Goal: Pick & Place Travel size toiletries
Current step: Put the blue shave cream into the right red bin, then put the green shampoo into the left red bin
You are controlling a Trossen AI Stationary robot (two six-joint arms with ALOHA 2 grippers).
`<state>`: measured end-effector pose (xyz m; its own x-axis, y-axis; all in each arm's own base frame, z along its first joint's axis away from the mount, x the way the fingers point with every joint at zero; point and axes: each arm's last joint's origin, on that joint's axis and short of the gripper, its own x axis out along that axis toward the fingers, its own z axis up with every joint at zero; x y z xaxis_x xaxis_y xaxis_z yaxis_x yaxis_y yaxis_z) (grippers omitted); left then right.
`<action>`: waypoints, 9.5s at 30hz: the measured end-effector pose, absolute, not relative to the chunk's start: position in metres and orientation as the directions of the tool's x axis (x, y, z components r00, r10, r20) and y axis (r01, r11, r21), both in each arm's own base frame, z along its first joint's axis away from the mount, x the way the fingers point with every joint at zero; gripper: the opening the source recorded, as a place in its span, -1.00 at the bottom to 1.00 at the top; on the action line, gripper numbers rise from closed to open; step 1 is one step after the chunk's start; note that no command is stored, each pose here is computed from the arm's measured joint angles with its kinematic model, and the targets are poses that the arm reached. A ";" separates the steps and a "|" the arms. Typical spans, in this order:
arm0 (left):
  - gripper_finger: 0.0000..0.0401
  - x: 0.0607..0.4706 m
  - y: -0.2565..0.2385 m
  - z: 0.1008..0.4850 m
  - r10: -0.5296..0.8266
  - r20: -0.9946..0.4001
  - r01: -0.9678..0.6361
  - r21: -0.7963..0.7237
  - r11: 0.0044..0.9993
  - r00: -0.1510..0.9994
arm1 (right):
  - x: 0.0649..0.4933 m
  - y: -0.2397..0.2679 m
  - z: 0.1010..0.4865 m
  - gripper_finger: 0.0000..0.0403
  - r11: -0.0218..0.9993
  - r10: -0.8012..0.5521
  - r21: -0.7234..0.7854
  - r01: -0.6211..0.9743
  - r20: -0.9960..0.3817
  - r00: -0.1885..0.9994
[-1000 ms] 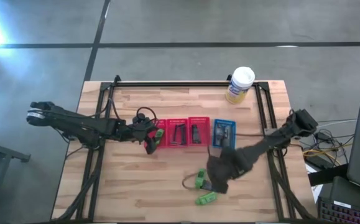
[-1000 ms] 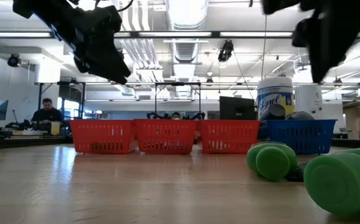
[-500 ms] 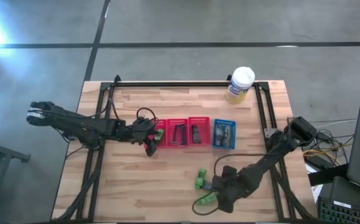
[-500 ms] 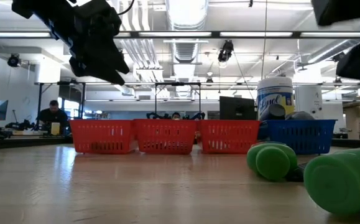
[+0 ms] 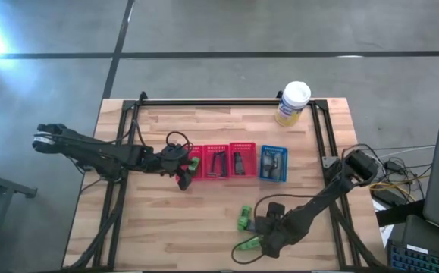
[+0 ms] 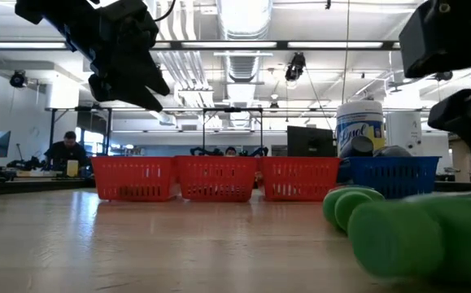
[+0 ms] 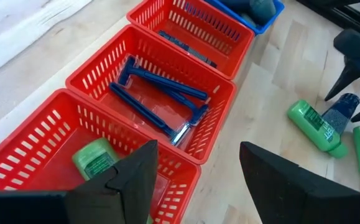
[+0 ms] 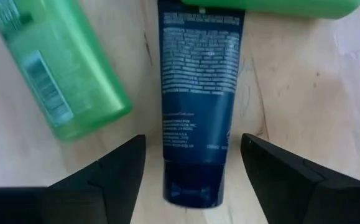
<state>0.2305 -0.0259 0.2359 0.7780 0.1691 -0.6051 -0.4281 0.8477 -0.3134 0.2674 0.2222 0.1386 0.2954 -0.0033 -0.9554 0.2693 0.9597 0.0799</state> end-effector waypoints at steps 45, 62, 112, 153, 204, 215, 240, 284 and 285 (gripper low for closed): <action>0.15 0.334 -0.073 0.288 0.121 -0.354 0.211 0.762 0.612 0.927 | 0.255 0.058 0.288 -0.40 0.681 0.297 0.569 0.461 -0.790 0.537; 0.07 0.381 -0.077 0.278 0.029 -0.340 0.265 0.780 0.567 0.940 | 0.259 0.059 0.290 -0.37 0.686 0.306 0.595 0.418 -0.758 0.576; -0.98 0.380 -0.009 0.234 0.200 -0.539 -0.459 -0.403 0.792 0.818 | 0.199 0.044 0.334 0.41 0.569 -0.243 0.500 0.653 -0.656 0.714; -0.60 0.396 0.000 0.211 0.255 -0.493 -0.512 -0.502 0.697 0.831 | 0.202 0.063 0.316 0.61 0.579 -0.154 0.496 0.647 -0.713 0.684; -0.61 0.309 -0.168 0.220 -0.327 -0.777 0.081 -0.339 0.937 0.537 | 0.294 0.258 0.137 0.59 0.995 0.095 0.103 0.005 -0.934 0.344; -0.61 0.308 -0.167 0.221 -0.317 -0.780 0.084 -0.325 0.942 0.539 | 0.307 0.249 0.147 0.46 0.991 0.102 0.063 -0.114 -0.923 0.372; -0.61 0.303 -0.172 0.224 -0.262 -0.777 0.035 -0.296 0.954 0.572 | 0.323 0.232 0.134 0.51 0.925 0.234 0.077 -0.373 -0.887 0.397; -0.43 0.317 -0.171 0.254 -0.103 -0.659 0.349 0.253 0.902 0.745 | 0.305 0.191 0.210 -0.19 0.897 0.305 0.410 0.165 -0.845 0.440; -0.37 0.319 -0.170 0.257 -0.062 -0.638 0.328 0.307 0.893 0.767 | 0.305 0.189 0.210 -0.18 0.896 0.304 0.411 0.169 -0.844 0.441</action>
<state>0.3187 -0.1704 0.2571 0.7674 -0.0624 -0.6381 0.3283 0.8932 0.3074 0.3049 0.1891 0.2096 0.4413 0.3040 -0.8443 0.1687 0.8960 0.4108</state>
